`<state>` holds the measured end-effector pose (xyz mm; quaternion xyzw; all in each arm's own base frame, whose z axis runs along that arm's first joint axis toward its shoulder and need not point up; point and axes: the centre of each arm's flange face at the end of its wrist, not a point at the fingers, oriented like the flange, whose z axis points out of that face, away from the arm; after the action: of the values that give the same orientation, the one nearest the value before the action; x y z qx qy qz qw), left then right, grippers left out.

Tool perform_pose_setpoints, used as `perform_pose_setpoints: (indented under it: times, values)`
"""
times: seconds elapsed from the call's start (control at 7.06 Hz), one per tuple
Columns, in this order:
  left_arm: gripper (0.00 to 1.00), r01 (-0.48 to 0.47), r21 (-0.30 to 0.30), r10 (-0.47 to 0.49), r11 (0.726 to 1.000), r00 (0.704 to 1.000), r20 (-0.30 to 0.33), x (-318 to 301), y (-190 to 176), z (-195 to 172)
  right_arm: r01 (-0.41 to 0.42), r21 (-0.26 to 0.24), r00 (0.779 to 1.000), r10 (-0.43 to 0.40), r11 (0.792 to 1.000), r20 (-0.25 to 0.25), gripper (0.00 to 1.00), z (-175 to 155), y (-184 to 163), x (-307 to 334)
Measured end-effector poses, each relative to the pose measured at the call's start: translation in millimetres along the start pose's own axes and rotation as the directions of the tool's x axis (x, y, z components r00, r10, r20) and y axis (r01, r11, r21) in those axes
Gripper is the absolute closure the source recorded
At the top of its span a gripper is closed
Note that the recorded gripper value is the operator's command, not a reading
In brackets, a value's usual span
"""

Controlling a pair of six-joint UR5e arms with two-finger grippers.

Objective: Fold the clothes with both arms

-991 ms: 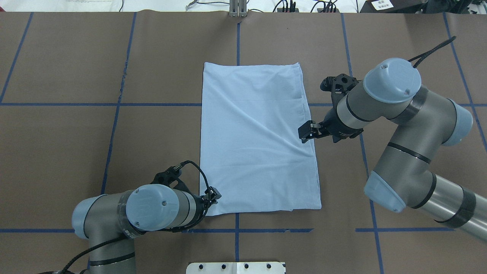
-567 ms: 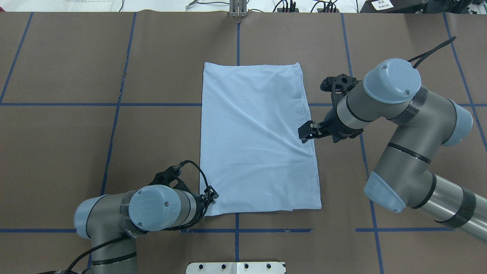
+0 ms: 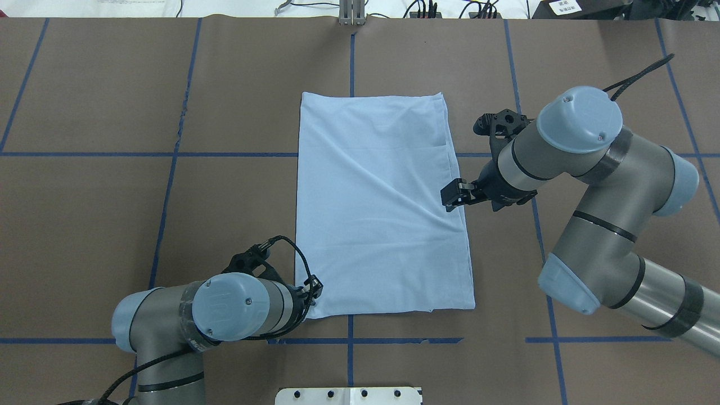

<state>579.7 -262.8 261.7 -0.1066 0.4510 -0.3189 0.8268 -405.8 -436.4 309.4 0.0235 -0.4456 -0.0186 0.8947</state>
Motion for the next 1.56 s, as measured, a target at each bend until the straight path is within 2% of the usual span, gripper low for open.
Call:
perform_pose_setpoints:
  times: [0.14,0.28,0.71,0.99,1.27,1.56]
  values:
    - [0.79,-0.001,-0.003,0.001,1.000,1.000,-0.003,1,1,-2,0.000,0.001,1.000,0.000,1.000,0.000,0.00,0,0,0]
    - [1.00,-0.002,-0.006,0.002,1.000,1.000,-0.005,2,2,-3,0.000,0.001,1.000,0.000,1.000,0.000,0.00,-1,0,0]
    - [1.00,-0.037,-0.010,0.037,0.999,0.999,-0.002,-1,3,-3,-0.023,0.005,1.000,0.023,1.000,0.000,0.00,-1,1,-1]
    - [1.00,-0.115,-0.014,0.115,0.993,0.993,-0.011,-1,2,-10,-0.129,0.050,0.992,0.129,0.990,-0.009,0.00,14,34,-30]
    - [1.00,-0.137,-0.016,0.137,0.990,0.990,-0.017,0,2,-14,-0.245,0.079,0.969,0.246,0.966,-0.006,0.00,37,86,-64]
    - [1.00,-0.140,-0.018,0.140,0.990,0.990,-0.017,0,2,-14,-0.372,0.097,0.927,0.375,0.923,-0.017,0.00,60,125,-78]
